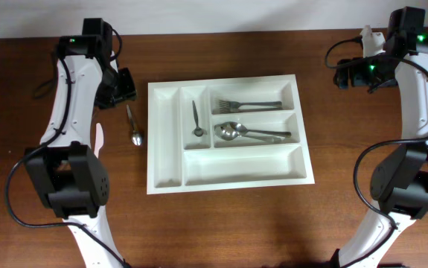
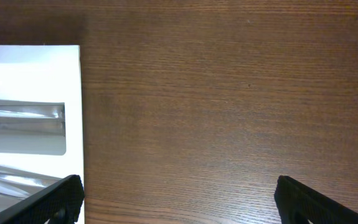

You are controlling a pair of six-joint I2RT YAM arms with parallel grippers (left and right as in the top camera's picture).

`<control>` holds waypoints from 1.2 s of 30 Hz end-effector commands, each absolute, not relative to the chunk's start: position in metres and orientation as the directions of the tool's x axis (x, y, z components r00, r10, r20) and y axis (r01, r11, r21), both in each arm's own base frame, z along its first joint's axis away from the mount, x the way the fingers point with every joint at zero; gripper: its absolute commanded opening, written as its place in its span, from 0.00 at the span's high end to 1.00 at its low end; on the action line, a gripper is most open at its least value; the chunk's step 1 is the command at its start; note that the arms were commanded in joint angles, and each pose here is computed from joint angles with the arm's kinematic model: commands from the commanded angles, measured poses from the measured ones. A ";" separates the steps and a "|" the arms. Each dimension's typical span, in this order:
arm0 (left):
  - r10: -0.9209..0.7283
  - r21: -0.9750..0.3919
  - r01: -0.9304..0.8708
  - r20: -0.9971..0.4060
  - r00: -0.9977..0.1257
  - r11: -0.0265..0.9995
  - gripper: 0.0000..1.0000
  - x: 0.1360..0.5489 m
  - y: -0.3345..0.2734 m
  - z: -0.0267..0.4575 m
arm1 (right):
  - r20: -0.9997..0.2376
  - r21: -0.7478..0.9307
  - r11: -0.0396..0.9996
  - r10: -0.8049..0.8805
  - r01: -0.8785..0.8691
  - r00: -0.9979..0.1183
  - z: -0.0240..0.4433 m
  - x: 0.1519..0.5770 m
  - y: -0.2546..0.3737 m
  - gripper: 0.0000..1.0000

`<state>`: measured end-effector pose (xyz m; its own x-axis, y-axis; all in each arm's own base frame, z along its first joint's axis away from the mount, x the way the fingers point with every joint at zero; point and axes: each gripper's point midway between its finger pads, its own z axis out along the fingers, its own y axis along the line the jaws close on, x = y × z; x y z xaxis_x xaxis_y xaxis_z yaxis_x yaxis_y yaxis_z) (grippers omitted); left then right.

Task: Pack container
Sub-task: 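Return the left gripper to the second small spoon and grasp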

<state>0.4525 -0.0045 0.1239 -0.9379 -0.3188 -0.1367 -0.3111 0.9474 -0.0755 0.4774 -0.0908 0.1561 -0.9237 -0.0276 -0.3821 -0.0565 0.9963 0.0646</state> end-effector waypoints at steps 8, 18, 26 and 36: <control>-0.301 -0.016 -0.302 -0.105 -0.948 0.953 0.49 0.436 0.005 0.082 | -0.402 0.054 0.998 -0.018 -0.043 -0.915 0.166 0.479 -0.093 0.01; -0.297 -0.035 -0.295 -0.106 -0.949 0.955 0.55 0.432 0.002 0.035 | -0.402 0.054 0.998 -0.018 -0.043 -0.915 0.166 0.479 -0.093 0.01; -0.268 -0.039 -0.265 -0.134 -0.954 0.963 0.61 0.433 0.002 0.015 | -0.402 0.054 0.998 -0.018 -0.043 -0.915 0.166 0.479 -0.093 0.01; -0.268 -0.031 -0.267 -0.143 -0.953 0.963 0.74 0.431 0.003 0.005 | -0.402 0.054 0.998 -0.018 -0.043 -0.915 0.166 0.479 -0.093 0.01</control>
